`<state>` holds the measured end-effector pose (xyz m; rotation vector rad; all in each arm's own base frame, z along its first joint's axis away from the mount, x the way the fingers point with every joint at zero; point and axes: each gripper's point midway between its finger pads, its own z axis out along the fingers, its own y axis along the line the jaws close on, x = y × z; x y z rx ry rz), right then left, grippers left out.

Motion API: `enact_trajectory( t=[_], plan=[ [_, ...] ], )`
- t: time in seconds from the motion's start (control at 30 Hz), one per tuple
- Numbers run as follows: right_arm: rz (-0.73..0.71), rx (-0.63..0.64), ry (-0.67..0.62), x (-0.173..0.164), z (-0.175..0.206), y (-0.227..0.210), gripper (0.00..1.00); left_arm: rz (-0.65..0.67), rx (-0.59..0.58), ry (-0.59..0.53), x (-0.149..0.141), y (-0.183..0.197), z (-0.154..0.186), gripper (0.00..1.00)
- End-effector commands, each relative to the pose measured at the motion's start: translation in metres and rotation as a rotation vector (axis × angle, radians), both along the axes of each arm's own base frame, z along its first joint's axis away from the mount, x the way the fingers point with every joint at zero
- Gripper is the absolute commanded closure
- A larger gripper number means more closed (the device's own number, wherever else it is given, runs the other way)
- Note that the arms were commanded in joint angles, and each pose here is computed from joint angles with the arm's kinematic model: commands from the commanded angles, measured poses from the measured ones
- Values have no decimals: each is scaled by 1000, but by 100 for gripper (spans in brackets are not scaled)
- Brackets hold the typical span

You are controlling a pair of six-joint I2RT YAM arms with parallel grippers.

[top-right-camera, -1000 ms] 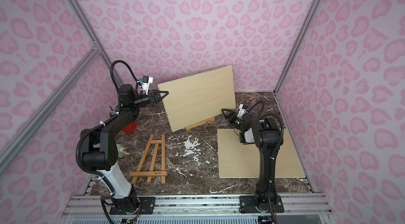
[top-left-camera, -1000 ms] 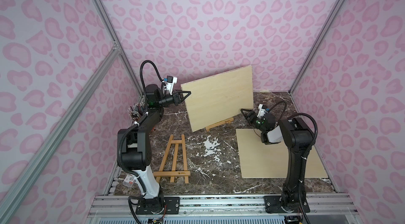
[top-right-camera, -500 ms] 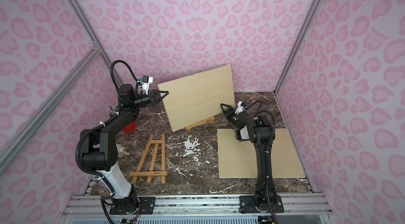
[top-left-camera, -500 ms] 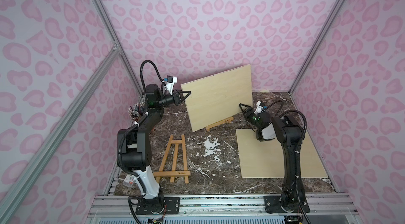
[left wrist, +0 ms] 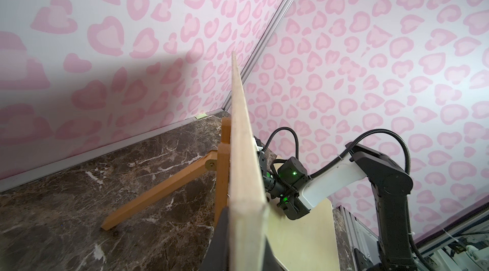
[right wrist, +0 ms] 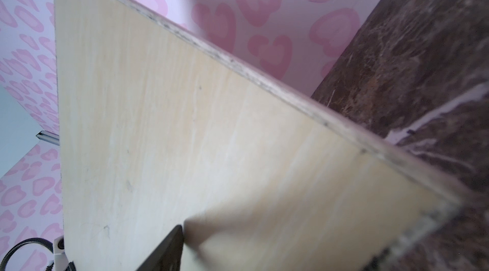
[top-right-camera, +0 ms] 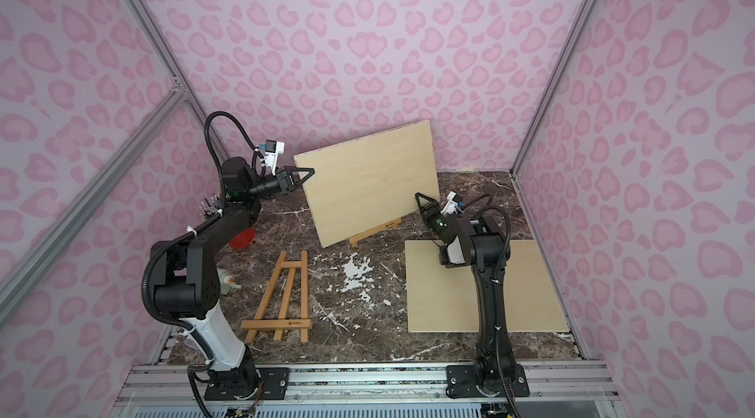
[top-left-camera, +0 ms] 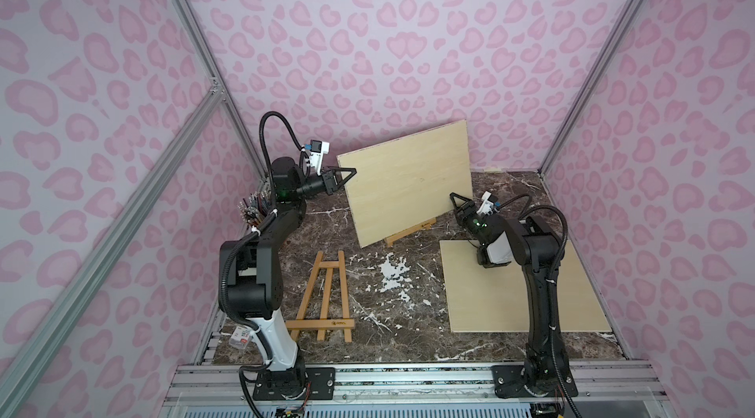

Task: Disassemble the easel
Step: Pick up the drawing board from the easel, then place the drawing board on the drawing board.

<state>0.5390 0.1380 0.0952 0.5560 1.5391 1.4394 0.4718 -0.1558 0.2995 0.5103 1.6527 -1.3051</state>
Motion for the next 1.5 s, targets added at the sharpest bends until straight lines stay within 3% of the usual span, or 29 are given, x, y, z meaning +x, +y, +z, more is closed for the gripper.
enact_trajectory(
  t=[0.0, 0.33, 0.63, 1.07, 1.47],
  plan=[
    [16, 6, -307, -24, 76, 0, 29, -99, -25, -41, -24, -12, 26, 98],
    [8, -14, -354, -67, 111, -12, 29, -65, 32, 9, -44, -28, 26, 98],
    [-7, -56, -319, -135, 126, -33, 30, -70, 93, 88, -82, -54, 10, 98],
    [-62, -126, -141, -228, 95, -57, 30, -120, 137, 177, -142, -90, -30, 98],
    [-172, -285, 150, -265, 33, -78, 22, -156, 161, 252, -176, -114, -73, 98]
  ],
)
